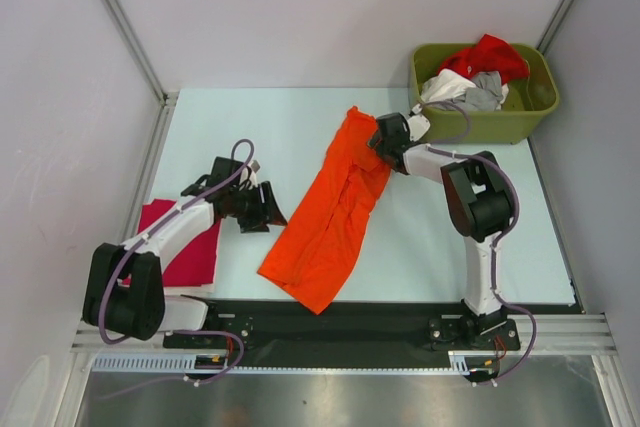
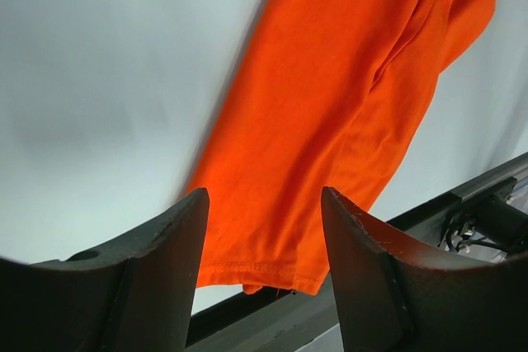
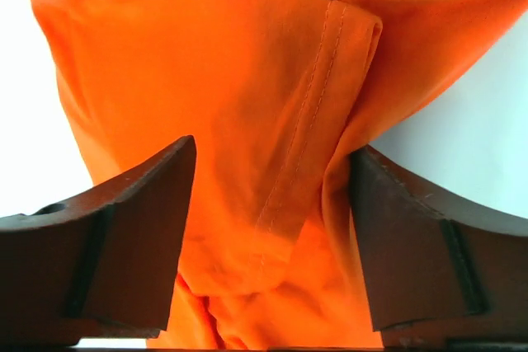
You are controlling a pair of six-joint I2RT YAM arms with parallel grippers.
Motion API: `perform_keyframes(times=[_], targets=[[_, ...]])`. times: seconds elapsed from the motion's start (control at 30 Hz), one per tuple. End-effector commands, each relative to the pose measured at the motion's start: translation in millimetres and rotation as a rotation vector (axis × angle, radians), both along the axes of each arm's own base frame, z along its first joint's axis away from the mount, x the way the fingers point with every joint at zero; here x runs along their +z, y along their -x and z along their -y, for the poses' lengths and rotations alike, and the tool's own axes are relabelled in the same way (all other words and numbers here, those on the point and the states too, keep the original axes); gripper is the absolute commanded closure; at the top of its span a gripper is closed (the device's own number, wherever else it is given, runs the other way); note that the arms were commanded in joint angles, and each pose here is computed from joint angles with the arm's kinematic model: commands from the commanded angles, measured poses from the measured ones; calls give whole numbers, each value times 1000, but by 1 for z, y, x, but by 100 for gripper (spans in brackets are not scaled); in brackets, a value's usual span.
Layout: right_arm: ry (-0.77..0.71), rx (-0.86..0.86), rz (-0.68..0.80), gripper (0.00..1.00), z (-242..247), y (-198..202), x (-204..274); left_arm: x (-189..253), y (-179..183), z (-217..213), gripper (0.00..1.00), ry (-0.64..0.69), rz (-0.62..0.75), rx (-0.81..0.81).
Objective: Fold and stack the t-shirts
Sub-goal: Fold the tshirt
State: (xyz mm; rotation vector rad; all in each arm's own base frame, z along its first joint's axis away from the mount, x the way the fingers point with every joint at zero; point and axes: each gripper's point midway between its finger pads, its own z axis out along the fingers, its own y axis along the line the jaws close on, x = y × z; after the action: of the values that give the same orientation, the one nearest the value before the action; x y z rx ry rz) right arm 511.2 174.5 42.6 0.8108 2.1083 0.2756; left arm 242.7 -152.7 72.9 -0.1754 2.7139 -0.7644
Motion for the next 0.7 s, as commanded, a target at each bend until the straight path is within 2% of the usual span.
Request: perform_keyframes(times=[0.0, 0.13, 0.2, 0.23, 0.27, 0.33, 0.37, 0.4, 0.5, 0.67], targets=[[32, -46, -41, 25, -3, -4, -13, 19, -17, 10, 37, 39, 58, -15], [75, -40, -104, 29, -6, -16, -37, 17, -18, 8, 37, 31, 56, -11], [81, -17, -75, 29, -15, -34, -26, 15, -17, 8, 37, 28, 52, -9], [104, -2, -110, 30, -15, -35, -44, 14, -16, 8, 37, 27, 48, -9], [107, 27, -68, 30, -24, -53, -27, 14, -17, 7, 37, 25, 48, -5], [118, 63, -69, 32, -30, -65, -28, 10, -17, 7, 37, 24, 40, -4], [135, 85, -90, 33, -30, -70, -43, 8, -16, 7, 37, 21, 36, -1], [115, 96, -45, 34, -37, -87, -26, 4, -16, 7, 37, 19, 30, -1], [119, 153, 3, 34, -47, -116, -19, -2, -15, 8, 35, 23, 21, -12], [73, 253, 32, 33, -49, -142, -19, -25, -1, 15, 33, 58, -76, -20]])
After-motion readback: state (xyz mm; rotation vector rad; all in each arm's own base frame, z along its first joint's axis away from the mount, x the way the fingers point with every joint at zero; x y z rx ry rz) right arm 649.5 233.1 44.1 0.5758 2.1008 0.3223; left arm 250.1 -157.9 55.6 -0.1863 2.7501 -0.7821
